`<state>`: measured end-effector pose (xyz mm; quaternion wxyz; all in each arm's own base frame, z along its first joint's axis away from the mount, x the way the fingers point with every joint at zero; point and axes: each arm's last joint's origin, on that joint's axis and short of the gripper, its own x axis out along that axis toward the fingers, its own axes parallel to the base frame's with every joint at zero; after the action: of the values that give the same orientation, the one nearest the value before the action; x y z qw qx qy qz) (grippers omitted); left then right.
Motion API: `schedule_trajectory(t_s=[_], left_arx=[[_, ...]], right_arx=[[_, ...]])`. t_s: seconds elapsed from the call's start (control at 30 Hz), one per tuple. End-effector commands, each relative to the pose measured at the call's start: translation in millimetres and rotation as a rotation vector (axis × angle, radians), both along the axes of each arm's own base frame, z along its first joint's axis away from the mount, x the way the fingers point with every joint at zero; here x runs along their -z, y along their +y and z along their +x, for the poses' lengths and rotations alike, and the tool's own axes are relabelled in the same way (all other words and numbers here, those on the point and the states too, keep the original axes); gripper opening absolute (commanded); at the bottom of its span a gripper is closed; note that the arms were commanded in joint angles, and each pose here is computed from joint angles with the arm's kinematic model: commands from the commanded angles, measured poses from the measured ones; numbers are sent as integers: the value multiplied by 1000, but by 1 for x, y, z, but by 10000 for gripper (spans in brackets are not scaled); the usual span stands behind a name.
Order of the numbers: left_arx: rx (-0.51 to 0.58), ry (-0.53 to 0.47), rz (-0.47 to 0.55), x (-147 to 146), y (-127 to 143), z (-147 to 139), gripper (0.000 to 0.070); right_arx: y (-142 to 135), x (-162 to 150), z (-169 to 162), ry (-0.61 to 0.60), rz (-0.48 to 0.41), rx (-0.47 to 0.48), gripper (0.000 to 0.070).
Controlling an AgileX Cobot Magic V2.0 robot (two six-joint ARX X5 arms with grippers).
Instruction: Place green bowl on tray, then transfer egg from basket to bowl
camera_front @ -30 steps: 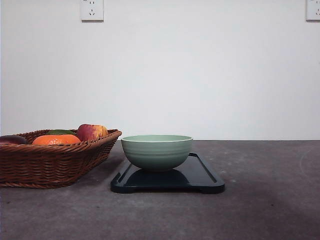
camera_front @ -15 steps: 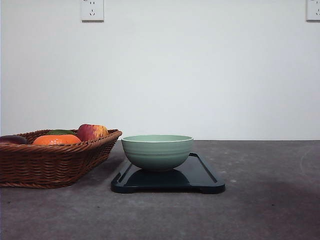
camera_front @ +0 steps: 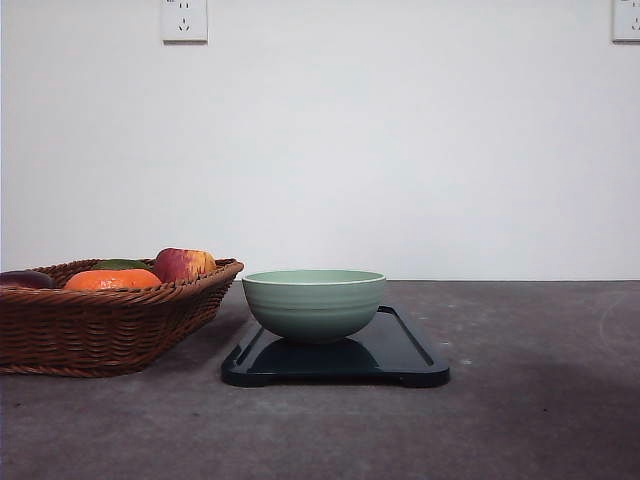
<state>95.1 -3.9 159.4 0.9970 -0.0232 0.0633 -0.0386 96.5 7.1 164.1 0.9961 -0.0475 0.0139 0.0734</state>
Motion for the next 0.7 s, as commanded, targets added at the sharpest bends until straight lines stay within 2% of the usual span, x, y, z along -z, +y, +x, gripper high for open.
schedule_trajectory(t_s=[0.0, 0.67], left_arx=[[-1, 4, 7, 5, 0, 1, 0], [-1, 4, 7, 5, 0, 1, 0]], right_arx=[[0, 0, 0, -5, 7, -1, 15], [0, 0, 0, -5, 7, -1, 15]])
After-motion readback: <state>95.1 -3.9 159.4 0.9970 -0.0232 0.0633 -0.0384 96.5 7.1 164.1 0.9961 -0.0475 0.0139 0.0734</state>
